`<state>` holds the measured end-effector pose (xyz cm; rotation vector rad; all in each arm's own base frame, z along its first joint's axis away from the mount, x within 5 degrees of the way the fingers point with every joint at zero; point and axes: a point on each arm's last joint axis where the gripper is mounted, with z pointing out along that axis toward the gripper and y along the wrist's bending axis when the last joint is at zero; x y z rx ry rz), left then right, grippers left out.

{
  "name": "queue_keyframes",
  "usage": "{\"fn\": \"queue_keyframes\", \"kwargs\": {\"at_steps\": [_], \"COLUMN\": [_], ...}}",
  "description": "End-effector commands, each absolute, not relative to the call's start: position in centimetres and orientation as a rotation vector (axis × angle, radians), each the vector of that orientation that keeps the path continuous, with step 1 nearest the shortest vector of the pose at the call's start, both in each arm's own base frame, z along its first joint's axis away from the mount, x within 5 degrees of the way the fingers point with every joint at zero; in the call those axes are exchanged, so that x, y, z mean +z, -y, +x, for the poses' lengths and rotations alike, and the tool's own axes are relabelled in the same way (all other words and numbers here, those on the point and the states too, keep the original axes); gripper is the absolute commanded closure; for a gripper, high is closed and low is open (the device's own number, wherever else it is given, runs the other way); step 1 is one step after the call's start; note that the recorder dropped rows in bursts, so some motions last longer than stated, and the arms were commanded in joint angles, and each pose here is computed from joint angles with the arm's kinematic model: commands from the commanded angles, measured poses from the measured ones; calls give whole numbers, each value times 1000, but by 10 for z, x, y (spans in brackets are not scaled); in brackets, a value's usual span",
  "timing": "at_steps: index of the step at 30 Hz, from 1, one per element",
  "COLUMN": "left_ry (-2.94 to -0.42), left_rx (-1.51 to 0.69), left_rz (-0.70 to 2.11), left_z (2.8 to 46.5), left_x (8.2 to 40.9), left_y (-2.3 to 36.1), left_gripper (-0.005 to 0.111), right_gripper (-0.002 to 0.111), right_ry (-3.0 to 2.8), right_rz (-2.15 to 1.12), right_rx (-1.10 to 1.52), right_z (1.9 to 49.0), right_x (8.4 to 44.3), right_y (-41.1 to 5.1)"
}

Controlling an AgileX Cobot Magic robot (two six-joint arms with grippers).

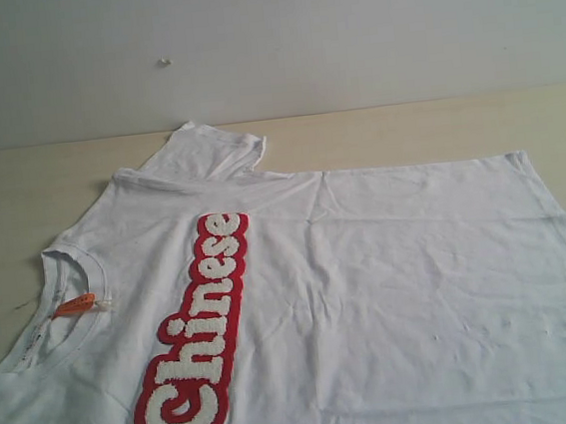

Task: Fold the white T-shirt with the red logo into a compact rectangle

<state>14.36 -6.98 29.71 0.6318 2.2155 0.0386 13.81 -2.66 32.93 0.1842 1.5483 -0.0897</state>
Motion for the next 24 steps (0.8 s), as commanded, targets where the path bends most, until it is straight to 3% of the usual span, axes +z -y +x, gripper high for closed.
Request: {"fn": "queue_keyframes", "kwargs": {"at_steps": [1, 13, 24], "left_ry": [-2267, -2315, -2433], "left_rx": [59, 84, 132], "left_rz": [670, 626, 926], "left_z": [149, 169, 195], "left_x": [291, 289, 277], "left_y": [75, 78, 95], "left_gripper": [107, 107, 107], "right_gripper": [108, 108, 108], "right_ry": [-1626, -2083, -2416], "right_rz": [175, -157, -718], "right_rx": [-134, -336, -147], "right_z": [147, 178, 204], "right_x": [321, 314, 300], "right_y": [31, 15, -17]}}
